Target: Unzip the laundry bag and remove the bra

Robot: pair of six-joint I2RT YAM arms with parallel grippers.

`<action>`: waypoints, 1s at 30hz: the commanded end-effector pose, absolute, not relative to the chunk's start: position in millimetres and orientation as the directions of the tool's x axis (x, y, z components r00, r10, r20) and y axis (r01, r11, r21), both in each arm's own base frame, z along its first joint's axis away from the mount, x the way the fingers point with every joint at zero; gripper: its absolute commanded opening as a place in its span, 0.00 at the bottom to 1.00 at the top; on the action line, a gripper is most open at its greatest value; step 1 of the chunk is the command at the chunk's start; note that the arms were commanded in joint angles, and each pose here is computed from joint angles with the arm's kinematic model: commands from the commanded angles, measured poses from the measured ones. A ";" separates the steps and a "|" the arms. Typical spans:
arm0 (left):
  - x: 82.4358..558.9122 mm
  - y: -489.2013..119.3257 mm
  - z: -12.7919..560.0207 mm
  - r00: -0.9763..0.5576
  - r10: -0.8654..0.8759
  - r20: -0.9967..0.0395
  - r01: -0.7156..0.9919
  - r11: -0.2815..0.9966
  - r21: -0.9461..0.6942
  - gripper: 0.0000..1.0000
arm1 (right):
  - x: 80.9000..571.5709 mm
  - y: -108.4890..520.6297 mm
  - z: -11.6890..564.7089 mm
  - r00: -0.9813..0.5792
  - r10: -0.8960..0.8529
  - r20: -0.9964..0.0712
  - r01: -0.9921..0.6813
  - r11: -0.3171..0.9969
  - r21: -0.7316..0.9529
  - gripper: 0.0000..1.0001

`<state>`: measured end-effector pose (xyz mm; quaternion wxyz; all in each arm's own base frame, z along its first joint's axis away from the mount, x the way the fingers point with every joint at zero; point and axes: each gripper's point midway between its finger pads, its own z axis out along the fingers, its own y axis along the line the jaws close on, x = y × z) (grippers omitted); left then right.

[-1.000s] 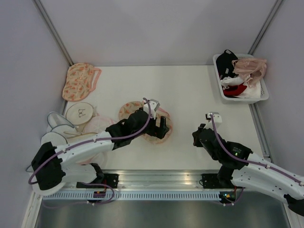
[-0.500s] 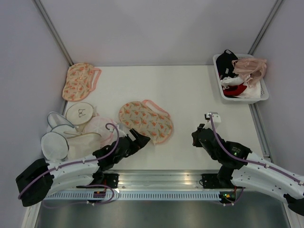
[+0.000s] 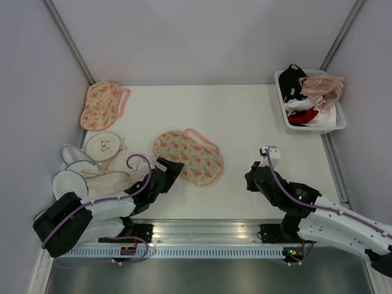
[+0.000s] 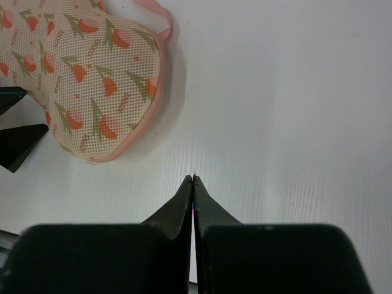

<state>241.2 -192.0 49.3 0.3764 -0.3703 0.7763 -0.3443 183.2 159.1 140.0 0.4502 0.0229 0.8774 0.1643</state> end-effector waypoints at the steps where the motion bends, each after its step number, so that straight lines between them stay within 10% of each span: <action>1: 244.7 -209.9 61.6 -0.463 -0.858 -0.223 -0.315 0.394 -0.864 1.00 | 183.9 162.4 143.1 -0.583 0.203 -0.787 -0.121 0.936 0.330 0.01; 14: 264.9 -261.1 59.1 -0.538 -0.837 -0.094 -0.294 0.292 -0.910 0.93 | 182.1 178.3 121.8 -0.621 0.164 -0.767 -0.163 0.929 0.331 0.00; 20: 276.4 -273.0 63.4 -0.559 -0.826 -0.077 -0.255 0.260 -0.931 0.02 | 174.5 198.0 110.5 -0.647 0.120 -0.753 -0.260 0.894 0.366 0.00; 27: 286.3 -290.4 81.1 -0.579 -0.813 -0.057 -0.244 0.240 -0.940 0.02 | 168.5 225.5 108.3 -0.653 0.028 -0.757 -0.363 0.866 0.345 0.02; 30: 288.2 -293.0 88.0 -0.583 -0.810 -0.061 -0.261 0.258 -0.930 0.02 | 169.1 237.4 109.7 -0.640 0.011 -0.769 -0.393 0.855 0.339 0.28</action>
